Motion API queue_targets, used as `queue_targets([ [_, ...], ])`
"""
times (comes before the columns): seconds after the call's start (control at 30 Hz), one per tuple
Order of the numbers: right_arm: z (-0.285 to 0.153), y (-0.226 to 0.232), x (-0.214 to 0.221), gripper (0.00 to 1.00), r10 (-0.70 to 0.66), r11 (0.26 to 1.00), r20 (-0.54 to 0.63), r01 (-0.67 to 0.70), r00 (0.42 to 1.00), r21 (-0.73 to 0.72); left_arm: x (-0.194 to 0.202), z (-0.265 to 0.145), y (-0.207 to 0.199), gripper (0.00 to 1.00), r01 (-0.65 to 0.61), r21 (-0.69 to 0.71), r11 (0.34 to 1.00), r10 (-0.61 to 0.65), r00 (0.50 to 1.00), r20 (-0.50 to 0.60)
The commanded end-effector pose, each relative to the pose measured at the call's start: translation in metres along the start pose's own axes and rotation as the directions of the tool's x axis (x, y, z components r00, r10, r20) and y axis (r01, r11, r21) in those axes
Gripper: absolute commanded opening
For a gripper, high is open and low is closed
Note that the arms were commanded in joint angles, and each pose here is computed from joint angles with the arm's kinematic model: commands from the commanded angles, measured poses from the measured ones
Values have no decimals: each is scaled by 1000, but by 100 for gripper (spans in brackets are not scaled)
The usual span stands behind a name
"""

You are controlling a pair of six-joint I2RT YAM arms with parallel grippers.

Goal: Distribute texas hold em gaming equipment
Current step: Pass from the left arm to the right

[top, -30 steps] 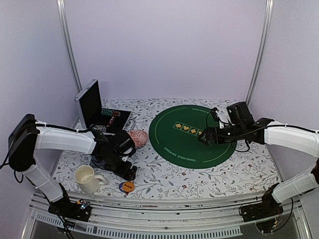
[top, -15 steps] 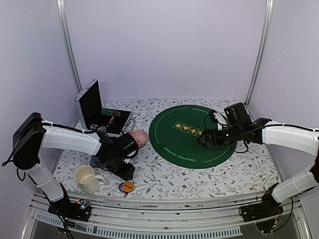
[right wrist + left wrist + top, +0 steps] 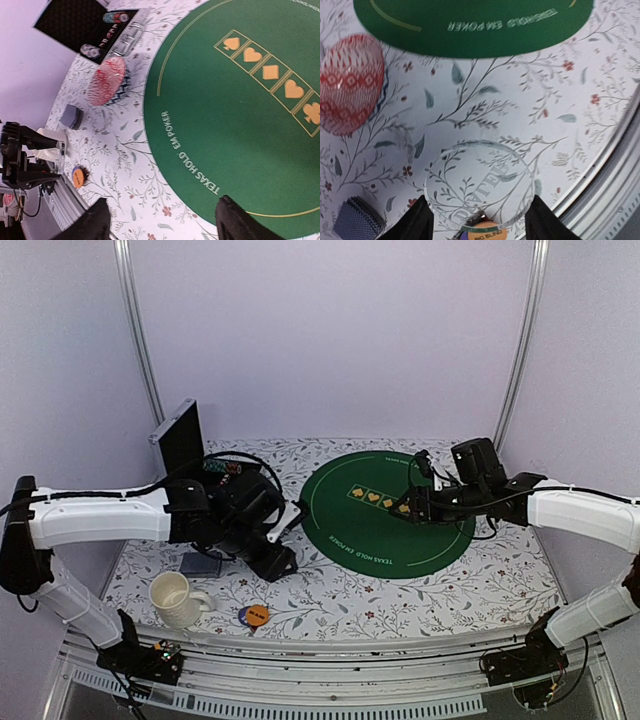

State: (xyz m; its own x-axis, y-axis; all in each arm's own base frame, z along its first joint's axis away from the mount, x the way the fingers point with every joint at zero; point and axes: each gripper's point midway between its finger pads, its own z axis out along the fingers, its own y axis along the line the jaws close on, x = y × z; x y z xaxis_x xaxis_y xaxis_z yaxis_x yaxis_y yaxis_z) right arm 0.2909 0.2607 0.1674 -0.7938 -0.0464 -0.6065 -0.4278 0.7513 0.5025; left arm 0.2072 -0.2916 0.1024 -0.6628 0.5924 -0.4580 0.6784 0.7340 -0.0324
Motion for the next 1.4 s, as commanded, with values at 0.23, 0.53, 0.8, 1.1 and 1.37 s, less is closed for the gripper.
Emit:
queue_targets([
  [0.23,24,166,-2,64,-74,849,-58,33,996,-527,-87,-77,-71,35,-329,-2,944,304,869,391],
  [0.53,44,184,16,50,-107,830,-120,22,987,-558,-88,-74,-64,36,-310,-47,950,303,869,391],
  [0.8,45,177,14,14,-95,860,-112,25,989,-510,-89,-72,-60,36,-299,-74,951,304,871,387],
  [1.1,23,82,-29,2,1,963,-12,-5,1000,-268,-84,-63,-37,92,-211,-82,974,226,922,314],
  [1.37,-24,-130,-68,2,267,958,179,-280,947,54,-71,-42,22,94,-19,-79,997,38,968,246],
])
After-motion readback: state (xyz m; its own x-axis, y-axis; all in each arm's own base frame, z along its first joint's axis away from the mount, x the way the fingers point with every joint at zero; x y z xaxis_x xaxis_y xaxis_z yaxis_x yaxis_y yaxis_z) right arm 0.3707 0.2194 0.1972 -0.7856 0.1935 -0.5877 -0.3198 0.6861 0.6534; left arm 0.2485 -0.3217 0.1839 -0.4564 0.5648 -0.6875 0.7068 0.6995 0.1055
